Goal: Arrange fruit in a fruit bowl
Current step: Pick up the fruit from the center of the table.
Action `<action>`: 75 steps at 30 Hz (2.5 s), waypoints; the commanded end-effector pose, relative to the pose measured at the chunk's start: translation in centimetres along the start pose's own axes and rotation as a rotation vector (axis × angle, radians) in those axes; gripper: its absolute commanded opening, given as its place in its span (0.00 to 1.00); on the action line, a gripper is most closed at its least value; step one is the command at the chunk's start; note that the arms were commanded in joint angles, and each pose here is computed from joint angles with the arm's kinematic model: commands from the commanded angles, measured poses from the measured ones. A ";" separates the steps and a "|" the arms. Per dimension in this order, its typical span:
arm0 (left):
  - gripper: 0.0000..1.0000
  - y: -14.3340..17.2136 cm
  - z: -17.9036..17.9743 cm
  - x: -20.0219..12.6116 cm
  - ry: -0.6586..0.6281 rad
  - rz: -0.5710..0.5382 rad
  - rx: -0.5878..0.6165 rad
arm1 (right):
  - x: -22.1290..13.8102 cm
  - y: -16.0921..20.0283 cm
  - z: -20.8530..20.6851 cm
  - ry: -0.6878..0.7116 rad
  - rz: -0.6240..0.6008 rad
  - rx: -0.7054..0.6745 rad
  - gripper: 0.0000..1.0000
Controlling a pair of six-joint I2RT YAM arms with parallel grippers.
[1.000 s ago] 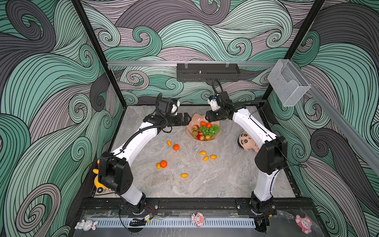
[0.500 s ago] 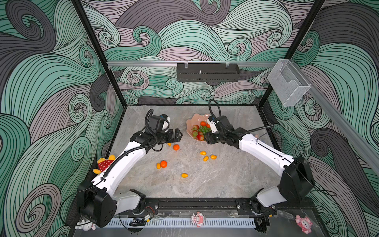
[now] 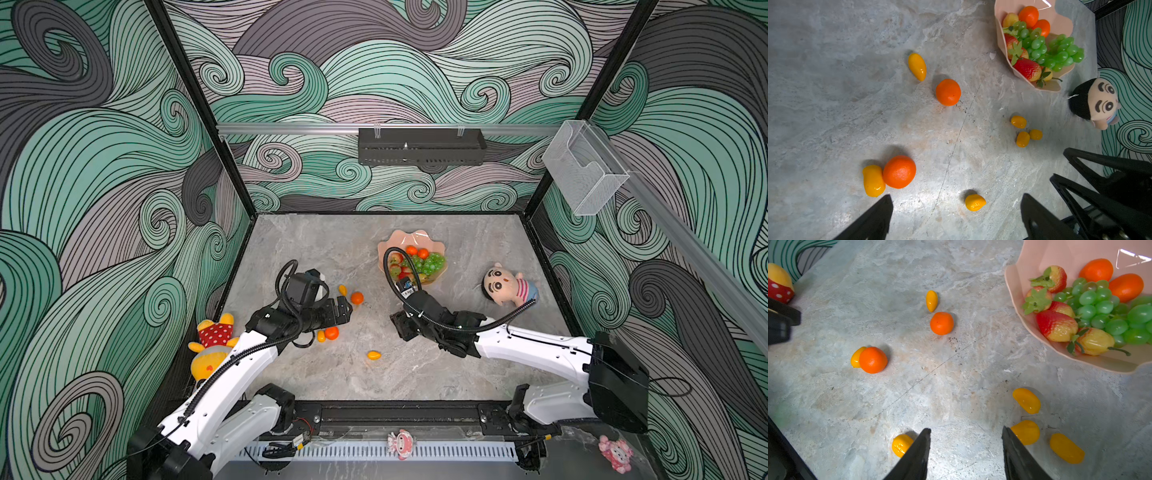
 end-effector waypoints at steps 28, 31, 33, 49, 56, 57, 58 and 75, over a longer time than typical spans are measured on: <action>0.99 -2.8 3.8 -1.2 -0.082 -0.097 -0.199 | 13.8 -2.0 4.0 0.158 0.101 -0.070 0.66; 0.99 -3.1 4.0 -1.0 -0.068 -0.087 -0.224 | 15.2 -2.3 3.7 0.168 0.114 -0.072 0.68; 0.98 -3.3 4.1 -0.7 -0.056 -0.077 -0.241 | 16.0 -2.3 3.6 0.169 0.124 -0.065 0.68; 0.99 -3.7 4.3 -0.4 -0.051 -0.063 -0.247 | 19.8 -2.0 3.1 0.145 0.214 -0.057 0.65; 0.99 -3.5 4.4 -0.2 -0.053 -0.056 -0.244 | 20.9 -1.8 3.2 0.138 0.239 -0.068 0.62; 0.98 -3.4 4.4 -0.2 -0.052 -0.052 -0.243 | 20.9 -1.9 3.2 0.138 0.237 -0.068 0.62; 0.99 -3.5 4.3 -0.2 -0.047 -0.053 -0.244 | 20.9 -1.9 3.2 0.137 0.238 -0.069 0.61; 0.99 -3.2 4.0 -0.2 -0.024 -0.042 -0.228 | 19.8 -3.0 3.3 0.111 0.221 -0.059 0.49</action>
Point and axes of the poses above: each gripper's point midway between its finger pads, its own x axis out along the fingers, its own z axis along the line the jaws close on, y = z × x, the point moved 1 cm from there along -x, back along the fingers, and after that the axes turned 11 degrees about -x, right-handed, at the moved point
